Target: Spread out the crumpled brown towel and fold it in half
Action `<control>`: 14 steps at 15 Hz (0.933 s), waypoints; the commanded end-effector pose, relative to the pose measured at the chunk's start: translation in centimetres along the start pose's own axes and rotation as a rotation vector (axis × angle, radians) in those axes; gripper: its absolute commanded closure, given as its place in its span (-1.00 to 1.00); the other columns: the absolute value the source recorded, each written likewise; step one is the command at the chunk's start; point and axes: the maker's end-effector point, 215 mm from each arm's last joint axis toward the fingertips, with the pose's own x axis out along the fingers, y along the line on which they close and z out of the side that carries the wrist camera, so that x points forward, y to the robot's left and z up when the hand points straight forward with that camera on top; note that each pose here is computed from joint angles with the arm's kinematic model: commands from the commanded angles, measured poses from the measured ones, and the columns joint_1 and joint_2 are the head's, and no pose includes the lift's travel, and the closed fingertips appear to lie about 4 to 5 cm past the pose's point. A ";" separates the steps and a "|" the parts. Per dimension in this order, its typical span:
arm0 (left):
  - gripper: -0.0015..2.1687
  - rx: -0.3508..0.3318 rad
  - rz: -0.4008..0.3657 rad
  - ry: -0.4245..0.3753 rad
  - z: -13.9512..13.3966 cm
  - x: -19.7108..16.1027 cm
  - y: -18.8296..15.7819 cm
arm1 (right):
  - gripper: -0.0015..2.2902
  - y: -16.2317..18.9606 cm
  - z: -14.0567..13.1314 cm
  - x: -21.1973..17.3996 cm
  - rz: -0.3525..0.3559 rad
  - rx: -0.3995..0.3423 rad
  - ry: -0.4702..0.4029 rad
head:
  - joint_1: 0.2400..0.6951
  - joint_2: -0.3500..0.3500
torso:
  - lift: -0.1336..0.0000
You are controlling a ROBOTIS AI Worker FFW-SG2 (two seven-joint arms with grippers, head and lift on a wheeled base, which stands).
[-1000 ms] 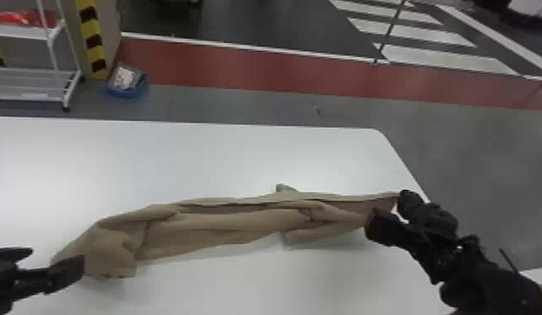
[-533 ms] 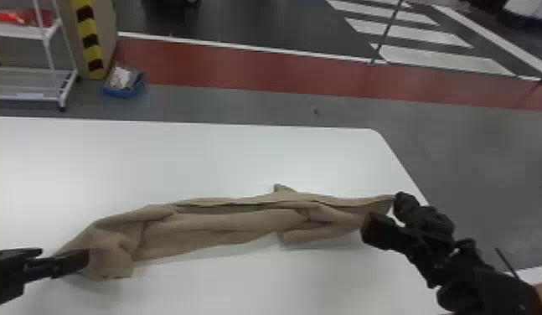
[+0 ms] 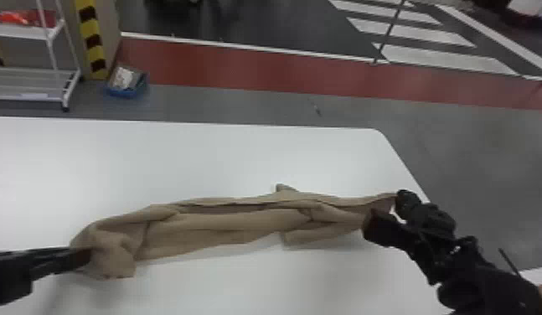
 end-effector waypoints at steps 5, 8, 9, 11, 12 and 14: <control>0.58 0.009 0.064 -0.050 2.0 -2.6 2.0 | 0.08 -1.4 -0.1 1.1 -0.008 0.049 0.003 | 1.00 -0.72 | -0.84; 0.58 0.014 0.114 -0.088 4.9 -5.4 3.6 | 0.08 -2.0 0.3 1.4 0.050 0.178 -0.007 | 1.00 -0.66 | -0.84; 0.58 0.019 0.142 -0.112 6.2 -6.4 4.7 | 0.08 -2.3 0.0 1.4 0.097 0.271 -0.008 | 1.00 -0.63 | -0.84; 0.58 0.046 0.166 -0.169 9.8 -7.7 5.5 | 0.08 -2.9 -0.7 1.9 0.202 0.506 0.003 | 1.00 -0.55 | -0.84; 0.58 0.055 0.167 -0.193 11.2 -8.1 5.4 | 0.08 -3.6 0.0 2.1 0.254 0.622 -0.021 | 1.00 -0.52 | -0.84; 0.58 0.067 0.167 -0.218 12.8 -8.5 5.2 | 0.09 -5.3 4.4 1.8 0.371 0.785 -0.163 | 1.00 -0.49 | -0.84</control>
